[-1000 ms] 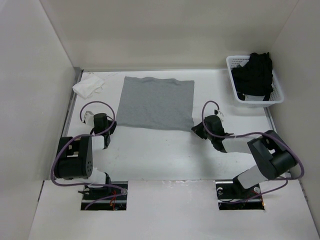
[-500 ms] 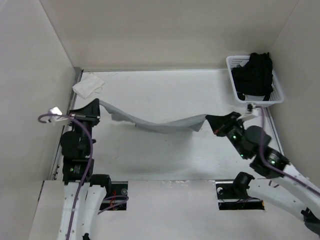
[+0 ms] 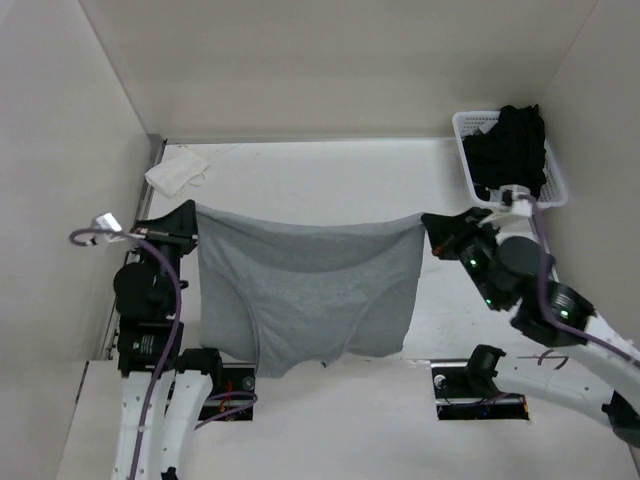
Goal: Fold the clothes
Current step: Fold the tank top
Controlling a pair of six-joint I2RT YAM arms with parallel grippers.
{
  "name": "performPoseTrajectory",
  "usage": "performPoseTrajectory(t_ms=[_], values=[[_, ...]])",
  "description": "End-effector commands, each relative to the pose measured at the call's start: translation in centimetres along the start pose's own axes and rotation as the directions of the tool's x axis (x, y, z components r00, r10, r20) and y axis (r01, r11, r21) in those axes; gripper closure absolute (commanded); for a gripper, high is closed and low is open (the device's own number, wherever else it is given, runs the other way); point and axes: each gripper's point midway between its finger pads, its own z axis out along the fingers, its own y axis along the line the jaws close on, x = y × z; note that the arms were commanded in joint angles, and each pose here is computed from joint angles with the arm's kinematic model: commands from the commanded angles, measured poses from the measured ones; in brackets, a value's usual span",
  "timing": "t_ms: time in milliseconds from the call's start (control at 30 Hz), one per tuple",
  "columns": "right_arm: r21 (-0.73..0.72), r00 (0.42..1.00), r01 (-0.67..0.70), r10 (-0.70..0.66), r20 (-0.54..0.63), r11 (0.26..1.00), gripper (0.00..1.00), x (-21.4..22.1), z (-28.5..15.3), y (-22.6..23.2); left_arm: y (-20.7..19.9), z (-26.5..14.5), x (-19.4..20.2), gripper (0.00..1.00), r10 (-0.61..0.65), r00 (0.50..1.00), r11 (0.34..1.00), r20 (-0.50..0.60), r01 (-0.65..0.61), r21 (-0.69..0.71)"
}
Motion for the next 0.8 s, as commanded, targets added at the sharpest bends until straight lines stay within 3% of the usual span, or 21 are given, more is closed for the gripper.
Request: performPoseTrajectory(t_ms=[0, 200, 333, 533, 767], values=[[0.028, 0.991, 0.063, -0.060, -0.116, 0.998, 0.99, 5.0, 4.2, -2.5, 6.4, 2.5, 4.8, 1.00, 0.034, 0.994, 0.985, -0.106, -0.051, -0.165], [0.115, 0.956, -0.017, 0.050, -0.289, 0.993, 0.99, 12.9, 15.2, -10.1, 16.7, 8.3, 12.1, 1.00, 0.030, 0.978, 0.918, -0.207, -0.109, -0.381], [0.202, 0.944, -0.028, 0.093, -0.316, 0.979, 0.99, 14.5, 23.0, -15.0, 21.9, 14.4, 16.2, 1.00, -0.005, 0.969, 0.879, -0.247, -0.114, -0.463], [0.276, 0.930, -0.045, 0.141, -0.339, 0.960, 0.99, 14.3, 30.7, -19.8, 23.3, 22.2, 19.5, 1.00, -0.033, 0.954, 0.882, -0.299, -0.113, -0.458], [0.308, 0.942, -0.068, 0.163, -0.293, 0.949, 0.99, 11.7, 31.8, -21.9, 23.0, 24.3, 19.8, 1.00, -0.065, 0.949, 0.889, -0.310, -0.086, -0.449]])
